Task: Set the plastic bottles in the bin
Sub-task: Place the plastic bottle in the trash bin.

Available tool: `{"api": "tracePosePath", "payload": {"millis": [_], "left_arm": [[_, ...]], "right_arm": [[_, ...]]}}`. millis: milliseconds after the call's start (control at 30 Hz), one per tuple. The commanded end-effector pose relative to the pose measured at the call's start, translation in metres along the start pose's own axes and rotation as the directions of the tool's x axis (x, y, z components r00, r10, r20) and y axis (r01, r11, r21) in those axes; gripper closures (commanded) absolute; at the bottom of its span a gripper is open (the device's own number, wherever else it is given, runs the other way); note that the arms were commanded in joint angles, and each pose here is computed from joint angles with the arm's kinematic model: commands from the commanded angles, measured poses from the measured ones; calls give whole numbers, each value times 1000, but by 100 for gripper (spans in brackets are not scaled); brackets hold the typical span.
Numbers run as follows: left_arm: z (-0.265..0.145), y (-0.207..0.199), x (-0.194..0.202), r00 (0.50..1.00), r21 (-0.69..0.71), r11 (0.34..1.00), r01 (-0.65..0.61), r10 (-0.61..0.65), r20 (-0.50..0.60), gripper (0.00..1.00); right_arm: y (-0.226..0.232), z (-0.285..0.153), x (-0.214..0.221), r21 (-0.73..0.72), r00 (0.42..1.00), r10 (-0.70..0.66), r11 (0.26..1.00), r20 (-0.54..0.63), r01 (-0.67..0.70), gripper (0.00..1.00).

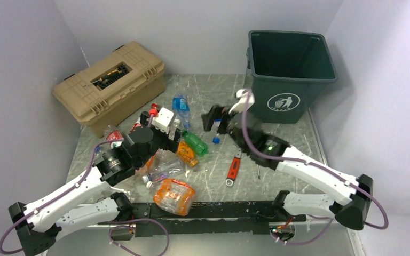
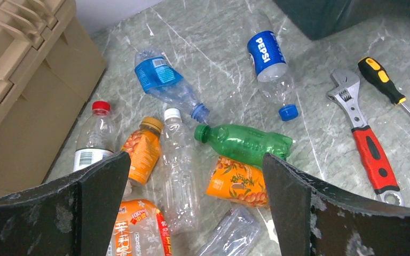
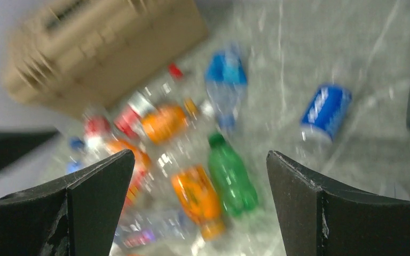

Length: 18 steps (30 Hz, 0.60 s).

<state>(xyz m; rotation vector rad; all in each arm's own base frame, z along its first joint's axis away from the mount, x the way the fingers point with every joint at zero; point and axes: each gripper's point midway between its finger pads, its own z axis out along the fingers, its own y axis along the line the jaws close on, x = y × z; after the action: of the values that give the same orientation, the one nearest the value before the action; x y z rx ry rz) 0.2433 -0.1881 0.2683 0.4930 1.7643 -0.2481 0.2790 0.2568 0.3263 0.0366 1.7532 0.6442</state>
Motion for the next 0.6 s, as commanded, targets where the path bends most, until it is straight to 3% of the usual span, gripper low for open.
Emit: {"api": "tracePosePath", "payload": {"millis": [0,100,300,567], "left_arm": [[4,-5,-11,998,11,999,50,-50,33,0],[6,-11,-8,998,37,998,58,-58,8,0],[13,-13,1,998,25,999,37,-36,-42,0],[19,-16,7,998,28,999,32,-30,-57,1]], "right_arm": [[-35,-13,58,137,997,30,990,-74,-19,0],[-40,-24,87,-20,992,107,994,-67,-109,0],[-99,-14,143,181,976,92,982,-199,-55,0],[-134,13,160,267,973,207,948,-98,-174,2]]}}
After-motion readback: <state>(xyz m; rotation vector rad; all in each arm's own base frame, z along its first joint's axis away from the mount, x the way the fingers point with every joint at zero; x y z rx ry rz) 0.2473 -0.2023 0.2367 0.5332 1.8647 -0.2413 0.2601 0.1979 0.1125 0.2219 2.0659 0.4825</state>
